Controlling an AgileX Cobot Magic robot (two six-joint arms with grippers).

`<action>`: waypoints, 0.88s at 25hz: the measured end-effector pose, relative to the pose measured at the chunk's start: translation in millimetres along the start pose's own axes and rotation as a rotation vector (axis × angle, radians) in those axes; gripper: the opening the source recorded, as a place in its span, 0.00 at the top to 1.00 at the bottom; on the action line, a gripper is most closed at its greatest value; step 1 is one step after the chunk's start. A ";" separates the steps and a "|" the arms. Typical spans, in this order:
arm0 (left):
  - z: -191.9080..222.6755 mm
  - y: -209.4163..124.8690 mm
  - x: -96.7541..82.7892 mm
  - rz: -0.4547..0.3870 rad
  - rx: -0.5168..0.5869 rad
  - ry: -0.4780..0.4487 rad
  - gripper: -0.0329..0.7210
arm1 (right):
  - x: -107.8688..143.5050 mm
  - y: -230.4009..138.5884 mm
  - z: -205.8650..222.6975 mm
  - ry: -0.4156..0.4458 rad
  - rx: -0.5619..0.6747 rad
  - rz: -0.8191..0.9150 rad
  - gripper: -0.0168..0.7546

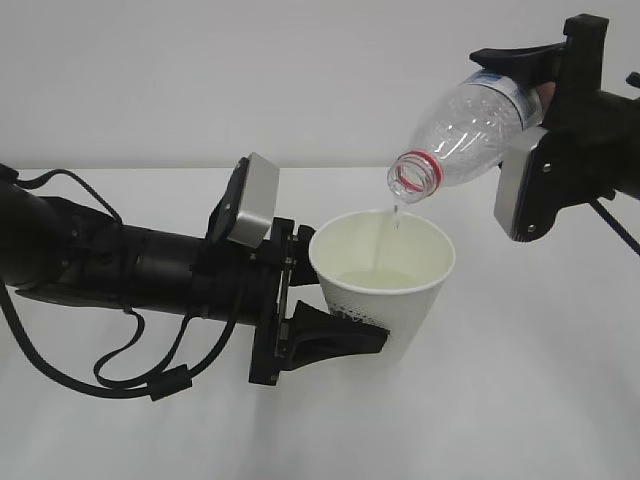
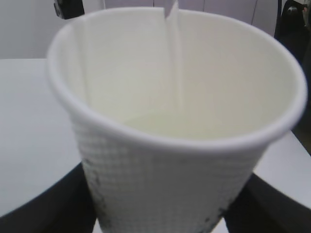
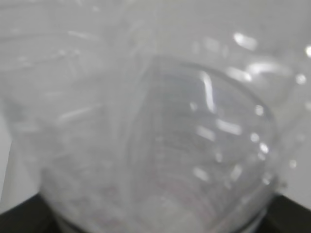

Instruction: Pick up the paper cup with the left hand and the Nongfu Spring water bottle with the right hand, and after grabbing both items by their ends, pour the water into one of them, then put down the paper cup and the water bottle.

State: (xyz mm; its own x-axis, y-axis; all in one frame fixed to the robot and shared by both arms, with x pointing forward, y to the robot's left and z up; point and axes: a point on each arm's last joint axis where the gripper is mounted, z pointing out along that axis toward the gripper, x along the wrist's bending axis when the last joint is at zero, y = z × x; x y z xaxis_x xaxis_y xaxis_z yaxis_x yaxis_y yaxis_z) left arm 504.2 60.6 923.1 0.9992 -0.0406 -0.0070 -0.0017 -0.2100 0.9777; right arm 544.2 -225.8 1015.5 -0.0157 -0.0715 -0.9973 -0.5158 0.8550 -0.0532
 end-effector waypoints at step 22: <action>0.0 -0.2 0.2 0.000 0.003 0.002 0.27 | -0.2 0.1 0.0 -0.002 -0.001 -0.013 0.33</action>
State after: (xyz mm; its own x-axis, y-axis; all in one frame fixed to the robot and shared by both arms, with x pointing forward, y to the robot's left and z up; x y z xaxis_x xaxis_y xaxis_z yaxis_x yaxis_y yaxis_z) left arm 504.3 60.7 922.9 0.9992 -0.0390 -0.0066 -0.0018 -0.2125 0.9772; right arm 544.2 -225.7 1015.7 -0.0072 -0.0811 -0.9967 -0.5167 0.8536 -0.0658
